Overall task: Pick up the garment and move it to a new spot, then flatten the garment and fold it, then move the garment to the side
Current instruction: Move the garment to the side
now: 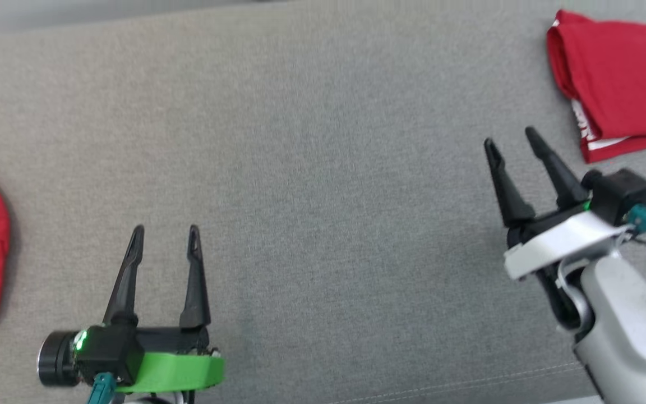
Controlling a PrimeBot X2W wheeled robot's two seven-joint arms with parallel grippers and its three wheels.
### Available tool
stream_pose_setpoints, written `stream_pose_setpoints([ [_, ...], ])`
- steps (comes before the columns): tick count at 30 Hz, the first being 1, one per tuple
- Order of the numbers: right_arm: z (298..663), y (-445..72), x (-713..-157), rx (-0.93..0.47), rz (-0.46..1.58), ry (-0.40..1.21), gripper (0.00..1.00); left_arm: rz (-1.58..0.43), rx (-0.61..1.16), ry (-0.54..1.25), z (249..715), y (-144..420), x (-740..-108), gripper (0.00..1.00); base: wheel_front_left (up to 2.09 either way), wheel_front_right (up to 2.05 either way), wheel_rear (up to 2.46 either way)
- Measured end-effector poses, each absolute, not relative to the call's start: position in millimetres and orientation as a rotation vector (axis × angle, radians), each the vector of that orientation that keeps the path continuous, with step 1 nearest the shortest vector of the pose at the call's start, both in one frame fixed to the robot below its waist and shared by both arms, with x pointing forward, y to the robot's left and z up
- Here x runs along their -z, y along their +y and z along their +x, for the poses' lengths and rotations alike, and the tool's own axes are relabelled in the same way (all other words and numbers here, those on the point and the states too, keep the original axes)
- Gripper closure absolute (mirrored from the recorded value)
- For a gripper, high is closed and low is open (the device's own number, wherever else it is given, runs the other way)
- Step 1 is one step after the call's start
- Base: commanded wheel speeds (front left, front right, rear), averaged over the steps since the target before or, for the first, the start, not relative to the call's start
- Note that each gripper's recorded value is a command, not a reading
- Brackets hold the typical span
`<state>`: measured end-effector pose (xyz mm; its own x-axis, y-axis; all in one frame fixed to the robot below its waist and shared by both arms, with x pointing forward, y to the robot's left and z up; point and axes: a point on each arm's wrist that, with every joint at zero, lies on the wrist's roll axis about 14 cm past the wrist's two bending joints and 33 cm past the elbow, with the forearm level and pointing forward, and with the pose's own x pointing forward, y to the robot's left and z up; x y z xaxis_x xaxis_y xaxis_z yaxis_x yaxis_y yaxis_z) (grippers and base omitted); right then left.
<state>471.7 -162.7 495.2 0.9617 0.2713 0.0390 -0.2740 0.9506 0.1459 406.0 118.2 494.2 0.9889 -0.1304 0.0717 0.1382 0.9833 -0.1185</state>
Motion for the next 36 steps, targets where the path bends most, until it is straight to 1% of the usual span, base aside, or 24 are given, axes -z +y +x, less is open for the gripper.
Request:
stream_pose_setpoints([
  [7, 417.7, -151.4, -518.9, -0.244, 0.129, -0.099, 0.00, -0.139, 0.095, -0.081, 373.8, 133.7, -507.0, 0.00, 0.00, 0.00, 0.00],
  [11, 387.3, -146.0, -521.5, -0.228, 0.139, -0.112, 0.00, -0.133, 0.070, -0.079, 351.3, 143.6, -507.9, 0.00, 0.00, 0.00, 0.00],
  [15, 366.7, -142.5, -525.3, -0.222, 0.144, -0.127, 0.00, -0.132, 0.054, -0.090, 337.3, 149.2, -511.3, 0.00, 0.00, 0.00, 0.00],
  [22, 349.3, -141.5, -529.2, -0.212, 0.148, -0.144, 0.00, -0.127, 0.041, -0.086, 324.5, 155.0, -508.8, 0.00, 0.00, 0.00, 0.00],
  [36, 343.5, -140.5, -529.8, -0.206, 0.157, -0.148, 0.00, -0.125, 0.032, -0.063, 318.8, 156.3, -500.9, 0.00, 0.00, 0.00, 0.00],
])
